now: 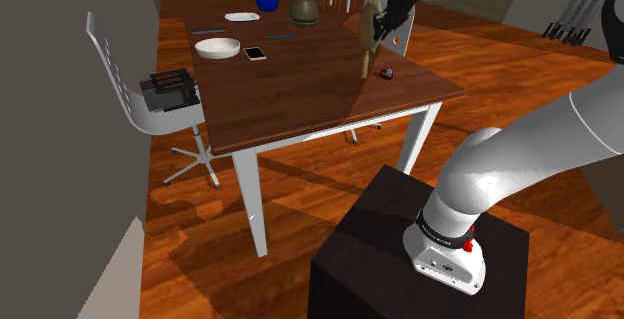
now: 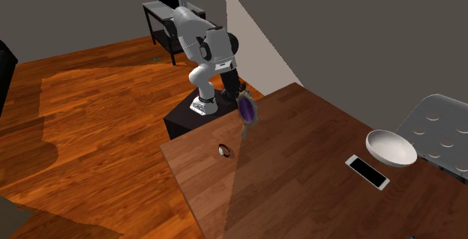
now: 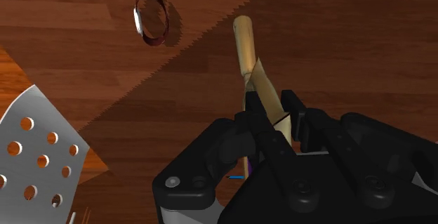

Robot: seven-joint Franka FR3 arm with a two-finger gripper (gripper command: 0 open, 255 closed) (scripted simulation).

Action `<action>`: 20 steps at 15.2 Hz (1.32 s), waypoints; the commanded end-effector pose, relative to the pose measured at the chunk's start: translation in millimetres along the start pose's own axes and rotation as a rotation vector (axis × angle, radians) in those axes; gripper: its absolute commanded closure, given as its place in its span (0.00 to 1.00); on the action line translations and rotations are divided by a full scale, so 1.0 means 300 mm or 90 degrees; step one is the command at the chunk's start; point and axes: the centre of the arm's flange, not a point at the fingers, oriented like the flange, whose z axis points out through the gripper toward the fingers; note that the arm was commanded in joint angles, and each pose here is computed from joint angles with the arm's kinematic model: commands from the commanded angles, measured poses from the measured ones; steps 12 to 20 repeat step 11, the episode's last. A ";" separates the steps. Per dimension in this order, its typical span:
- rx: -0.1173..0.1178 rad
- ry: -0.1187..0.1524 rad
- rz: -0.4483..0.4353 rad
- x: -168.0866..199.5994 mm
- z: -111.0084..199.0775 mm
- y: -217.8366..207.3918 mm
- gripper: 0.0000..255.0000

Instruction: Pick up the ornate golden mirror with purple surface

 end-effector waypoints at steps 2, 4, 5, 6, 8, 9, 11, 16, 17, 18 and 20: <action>0.000 0.000 0.000 0.027 -0.050 0.002 1.00; 0.000 0.000 0.000 0.044 -0.081 0.003 1.00; 0.000 0.000 0.000 0.053 -0.096 0.004 1.00; 0.000 0.000 0.000 0.061 -0.112 0.004 1.00; 0.000 0.000 0.000 0.078 -0.143 0.005 1.00; 0.000 0.000 0.000 0.087 -0.158 0.006 1.00; 0.000 0.000 0.000 0.088 -0.160 0.006 1.00; 0.000 0.000 0.000 0.088 -0.160 0.006 1.00; 0.000 0.000 0.000 0.088 -0.160 0.006 1.00; 0.000 0.000 0.000 0.088 -0.160 0.006 1.00; 0.000 0.000 0.000 0.088 -0.160 0.006 1.00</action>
